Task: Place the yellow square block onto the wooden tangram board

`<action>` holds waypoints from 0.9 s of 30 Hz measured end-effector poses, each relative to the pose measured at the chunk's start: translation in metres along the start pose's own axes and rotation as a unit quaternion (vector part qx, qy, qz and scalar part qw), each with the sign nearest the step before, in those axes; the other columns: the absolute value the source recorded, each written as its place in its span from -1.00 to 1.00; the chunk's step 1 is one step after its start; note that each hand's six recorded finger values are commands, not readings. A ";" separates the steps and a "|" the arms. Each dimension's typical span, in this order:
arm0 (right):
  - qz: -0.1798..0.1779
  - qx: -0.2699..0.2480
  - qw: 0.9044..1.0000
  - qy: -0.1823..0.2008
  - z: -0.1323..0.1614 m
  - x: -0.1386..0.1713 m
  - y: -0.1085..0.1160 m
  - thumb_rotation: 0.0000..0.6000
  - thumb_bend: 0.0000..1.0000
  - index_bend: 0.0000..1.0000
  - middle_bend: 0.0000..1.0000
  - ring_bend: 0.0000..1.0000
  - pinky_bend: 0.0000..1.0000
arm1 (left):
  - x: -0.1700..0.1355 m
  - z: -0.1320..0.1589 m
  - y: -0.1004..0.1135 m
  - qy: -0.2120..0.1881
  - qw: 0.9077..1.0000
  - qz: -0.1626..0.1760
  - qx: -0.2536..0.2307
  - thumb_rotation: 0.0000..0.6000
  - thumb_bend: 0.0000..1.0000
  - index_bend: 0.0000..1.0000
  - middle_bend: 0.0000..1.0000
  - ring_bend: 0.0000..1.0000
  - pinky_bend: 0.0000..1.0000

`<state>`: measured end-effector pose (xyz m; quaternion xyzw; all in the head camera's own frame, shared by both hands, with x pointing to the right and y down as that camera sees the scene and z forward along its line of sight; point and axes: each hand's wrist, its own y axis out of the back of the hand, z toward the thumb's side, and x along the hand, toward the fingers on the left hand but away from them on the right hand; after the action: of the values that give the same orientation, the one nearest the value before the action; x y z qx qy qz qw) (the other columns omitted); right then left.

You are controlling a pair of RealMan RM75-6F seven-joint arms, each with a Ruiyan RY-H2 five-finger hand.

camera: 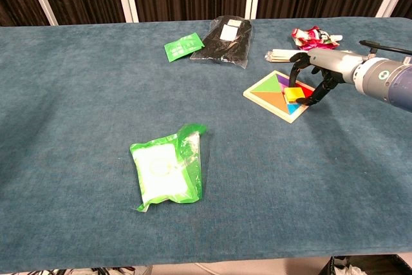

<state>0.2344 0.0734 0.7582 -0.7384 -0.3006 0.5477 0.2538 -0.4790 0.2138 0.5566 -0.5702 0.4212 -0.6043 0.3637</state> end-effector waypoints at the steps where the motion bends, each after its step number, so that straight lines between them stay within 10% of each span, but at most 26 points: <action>1: 0.000 0.000 1.000 0.000 0.000 0.000 0.000 1.00 -0.29 -0.02 -1.00 -1.00 -0.74 | 0.000 0.000 0.000 0.000 1.000 0.000 0.000 1.00 -0.33 -1.00 -1.00 -1.00 -1.00; 27: 0.007 0.001 1.000 0.004 0.004 0.000 -0.002 1.00 -0.29 -0.02 -1.00 -1.00 -0.74 | 0.000 0.000 0.000 0.000 1.000 0.001 0.000 1.00 -0.33 -1.00 -1.00 -1.00 -1.00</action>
<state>0.2304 0.0753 0.7589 -0.7425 -0.2939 0.5466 0.2521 -0.4794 0.2136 0.5565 -0.5697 0.4216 -0.6043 0.3641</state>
